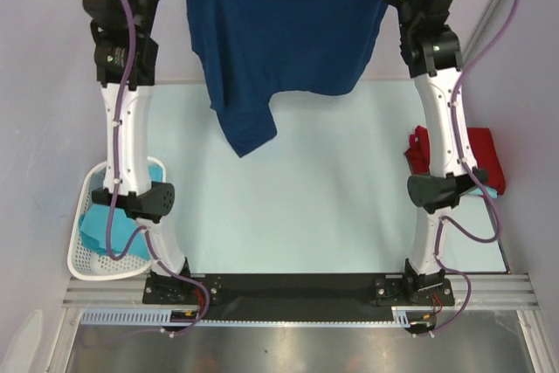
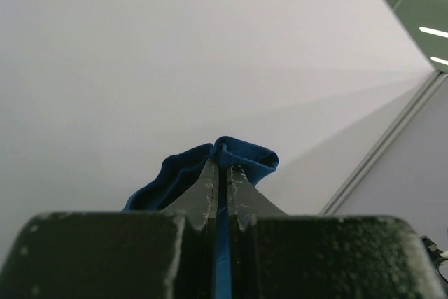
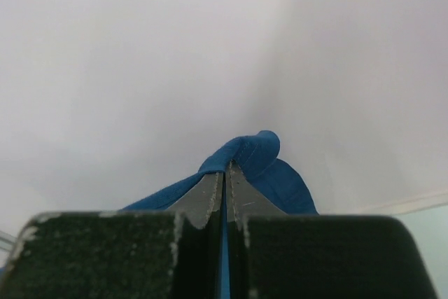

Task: Fold and stack the t-shirts
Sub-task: Flatten out the tshirt

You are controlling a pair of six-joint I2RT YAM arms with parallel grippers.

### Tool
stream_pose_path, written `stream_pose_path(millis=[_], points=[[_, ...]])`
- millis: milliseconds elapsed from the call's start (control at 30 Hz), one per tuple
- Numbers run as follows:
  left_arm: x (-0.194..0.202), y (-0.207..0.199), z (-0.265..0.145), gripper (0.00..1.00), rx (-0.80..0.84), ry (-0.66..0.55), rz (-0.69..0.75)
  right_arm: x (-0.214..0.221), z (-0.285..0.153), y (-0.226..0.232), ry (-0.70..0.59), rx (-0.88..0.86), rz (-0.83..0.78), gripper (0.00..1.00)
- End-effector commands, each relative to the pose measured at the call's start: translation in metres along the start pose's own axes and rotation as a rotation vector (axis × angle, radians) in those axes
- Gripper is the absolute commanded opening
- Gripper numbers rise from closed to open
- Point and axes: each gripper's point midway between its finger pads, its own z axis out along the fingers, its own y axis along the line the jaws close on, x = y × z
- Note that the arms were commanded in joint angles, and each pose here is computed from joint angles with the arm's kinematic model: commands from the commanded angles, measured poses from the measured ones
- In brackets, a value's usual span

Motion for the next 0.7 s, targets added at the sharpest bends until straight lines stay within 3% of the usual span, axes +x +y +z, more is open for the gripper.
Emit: stream_pose_path(millis=[0, 167, 467, 667], points=[[-0.063, -0.049, -0.029, 0.00, 0.100, -0.140, 0.014, -0.078, -0.044, 0.024, -0.160, -0.062, 0.025, 0.00], [-0.076, -0.063, -0.043, 0.00, 0.125, -0.153, 0.016, -0.088, -0.062, 0.032, -0.174, -0.062, -0.002, 0.00], [-0.062, -0.054, -0.042, 0.00, 0.099, -0.106, 0.020, -0.074, -0.066, 0.037, -0.144, -0.051, -0.034, 0.00], [-0.061, -0.070, -0.056, 0.00, 0.101, -0.090, 0.035, -0.073, -0.081, 0.042, -0.130, -0.043, -0.055, 0.00]])
